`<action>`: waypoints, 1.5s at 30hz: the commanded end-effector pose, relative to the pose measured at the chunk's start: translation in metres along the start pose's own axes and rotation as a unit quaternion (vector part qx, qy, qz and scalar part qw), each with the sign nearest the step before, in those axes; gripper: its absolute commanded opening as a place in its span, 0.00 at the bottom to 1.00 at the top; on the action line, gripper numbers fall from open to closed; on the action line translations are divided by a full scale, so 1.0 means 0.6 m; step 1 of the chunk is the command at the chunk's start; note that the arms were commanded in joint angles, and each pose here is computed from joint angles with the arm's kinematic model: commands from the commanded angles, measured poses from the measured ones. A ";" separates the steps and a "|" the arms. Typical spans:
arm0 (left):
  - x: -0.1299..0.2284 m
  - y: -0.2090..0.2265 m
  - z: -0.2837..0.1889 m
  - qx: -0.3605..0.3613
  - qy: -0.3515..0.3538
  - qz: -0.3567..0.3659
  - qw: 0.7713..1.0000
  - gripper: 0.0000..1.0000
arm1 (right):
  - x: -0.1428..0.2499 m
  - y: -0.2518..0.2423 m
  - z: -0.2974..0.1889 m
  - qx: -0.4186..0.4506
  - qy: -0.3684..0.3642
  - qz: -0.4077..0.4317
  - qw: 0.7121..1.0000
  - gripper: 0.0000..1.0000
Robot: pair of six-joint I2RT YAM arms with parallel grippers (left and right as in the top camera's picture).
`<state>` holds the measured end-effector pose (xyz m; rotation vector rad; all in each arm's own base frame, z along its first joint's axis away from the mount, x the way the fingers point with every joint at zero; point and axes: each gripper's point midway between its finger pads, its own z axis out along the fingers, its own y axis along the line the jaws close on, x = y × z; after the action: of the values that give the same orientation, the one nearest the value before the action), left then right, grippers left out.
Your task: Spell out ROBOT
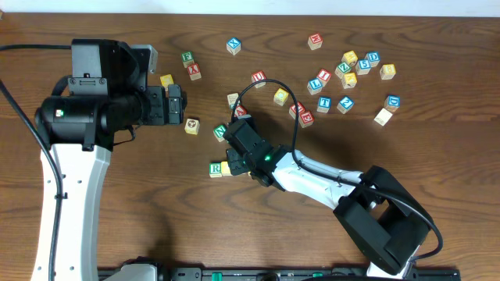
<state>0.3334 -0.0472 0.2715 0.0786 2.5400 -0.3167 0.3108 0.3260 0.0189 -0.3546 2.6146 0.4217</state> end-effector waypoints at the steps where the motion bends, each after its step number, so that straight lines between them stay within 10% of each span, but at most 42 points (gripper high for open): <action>1: -0.007 -0.003 -0.007 0.004 -0.007 0.009 1.000 0.98 | -0.004 0.009 -0.002 -0.003 -0.001 0.010 1.000 0.01; 45: -0.007 -0.003 -0.007 0.004 -0.007 0.009 1.000 0.98 | 0.013 -0.105 -0.055 0.119 0.031 0.100 0.987 0.01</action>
<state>0.3334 -0.0472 0.2715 0.0781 2.5400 -0.3169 0.3134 0.2428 0.0032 -0.0782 2.7671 0.0790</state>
